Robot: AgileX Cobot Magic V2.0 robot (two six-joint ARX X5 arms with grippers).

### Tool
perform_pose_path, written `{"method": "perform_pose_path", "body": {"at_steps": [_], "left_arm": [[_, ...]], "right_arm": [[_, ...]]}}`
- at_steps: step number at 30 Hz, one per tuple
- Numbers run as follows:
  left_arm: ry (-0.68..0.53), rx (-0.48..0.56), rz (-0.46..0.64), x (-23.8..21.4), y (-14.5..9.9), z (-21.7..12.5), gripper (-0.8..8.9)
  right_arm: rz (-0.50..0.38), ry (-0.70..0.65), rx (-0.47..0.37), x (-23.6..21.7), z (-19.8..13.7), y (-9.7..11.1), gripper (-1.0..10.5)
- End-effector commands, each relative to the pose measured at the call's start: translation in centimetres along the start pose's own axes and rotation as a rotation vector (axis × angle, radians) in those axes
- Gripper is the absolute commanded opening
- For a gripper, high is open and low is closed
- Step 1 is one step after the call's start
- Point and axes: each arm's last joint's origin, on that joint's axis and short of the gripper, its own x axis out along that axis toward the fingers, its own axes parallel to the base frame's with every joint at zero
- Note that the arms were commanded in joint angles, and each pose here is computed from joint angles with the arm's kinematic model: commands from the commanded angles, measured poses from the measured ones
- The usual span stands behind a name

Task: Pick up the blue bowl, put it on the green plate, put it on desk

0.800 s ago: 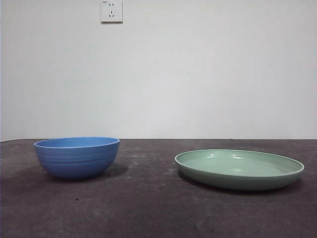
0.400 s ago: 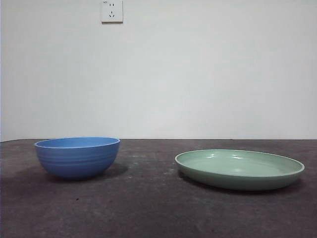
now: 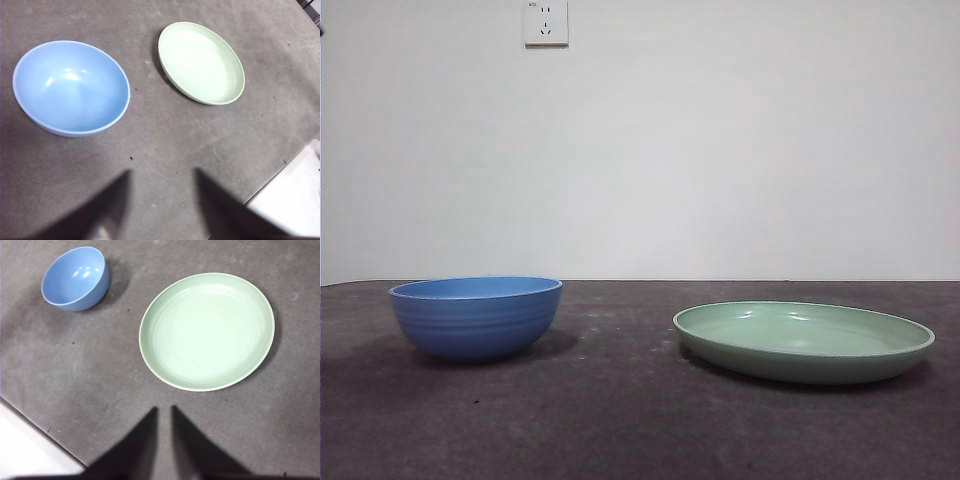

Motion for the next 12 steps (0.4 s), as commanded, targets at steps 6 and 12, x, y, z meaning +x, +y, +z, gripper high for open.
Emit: {"method": "perform_pose_path", "body": {"at_steps": [6, 12], "left_arm": [[-0.020, 0.011, -0.006, -0.25, -0.21, 0.57, 4.64], [-0.023, 0.012, -0.002, -0.24, -0.19, 0.61, 4.64]], "right_arm": [[0.002, -0.022, -0.001, -0.28, 0.48, 0.17, 4.3], [0.002, -0.025, 0.001, -0.28, 0.51, 0.17, 4.3]]}}
